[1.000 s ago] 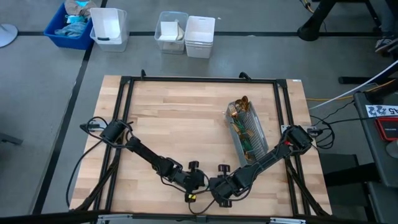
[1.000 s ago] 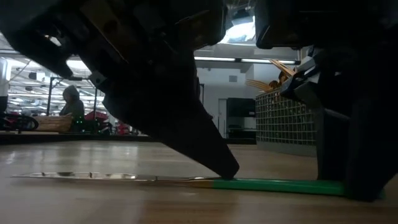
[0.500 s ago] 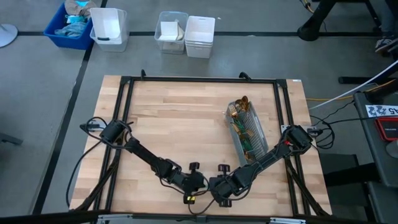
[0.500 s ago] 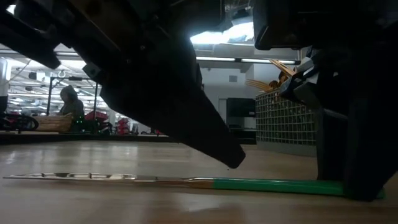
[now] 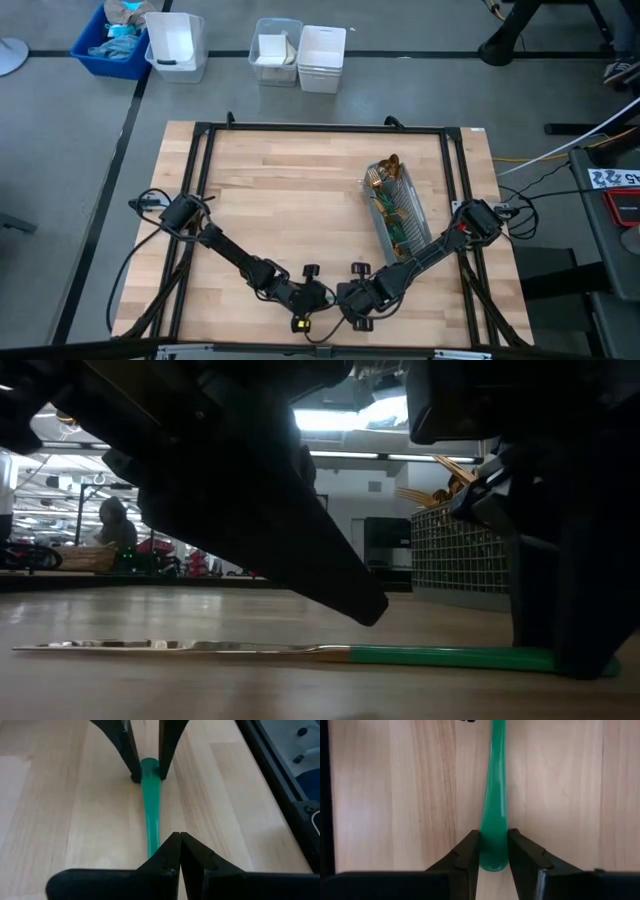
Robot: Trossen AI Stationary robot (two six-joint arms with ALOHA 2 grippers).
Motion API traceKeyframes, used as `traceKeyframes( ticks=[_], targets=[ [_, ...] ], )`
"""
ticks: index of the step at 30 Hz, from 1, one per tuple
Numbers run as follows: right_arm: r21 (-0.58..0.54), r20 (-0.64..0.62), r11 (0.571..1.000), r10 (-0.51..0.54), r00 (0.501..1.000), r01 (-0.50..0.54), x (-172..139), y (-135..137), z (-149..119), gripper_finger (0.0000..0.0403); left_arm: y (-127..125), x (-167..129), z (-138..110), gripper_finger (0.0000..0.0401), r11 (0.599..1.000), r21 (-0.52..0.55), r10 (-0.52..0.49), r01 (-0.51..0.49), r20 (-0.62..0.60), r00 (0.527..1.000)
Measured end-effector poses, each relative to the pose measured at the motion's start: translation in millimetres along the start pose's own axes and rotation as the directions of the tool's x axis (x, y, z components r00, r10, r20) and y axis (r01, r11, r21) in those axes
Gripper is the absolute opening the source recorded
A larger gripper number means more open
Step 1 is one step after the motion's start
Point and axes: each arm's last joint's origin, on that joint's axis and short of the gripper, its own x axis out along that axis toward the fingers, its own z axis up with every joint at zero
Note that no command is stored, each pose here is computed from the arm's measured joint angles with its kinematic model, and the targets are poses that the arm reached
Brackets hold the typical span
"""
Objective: Sort silverware
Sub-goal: Put the knife into the bottom section of the basket
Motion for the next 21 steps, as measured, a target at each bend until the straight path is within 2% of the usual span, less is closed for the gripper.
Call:
traceKeyframes(
  ticks=[12,21],
  targets=[
    [0.040,-0.044,0.996,0.078,0.996,-0.076,-0.6,-10.5,7.9,0.0094,0.2,-0.2,0.2,0.0003,1.000,0.004,0.002,-0.002,-0.002,1.000],
    [0.043,-0.061,0.993,0.111,0.992,-0.109,-1.0,-9.5,7.8,0.0094,0.6,-0.2,0.1,0.0003,0.999,0.047,0.004,-0.004,-0.004,1.000]
  ],
)
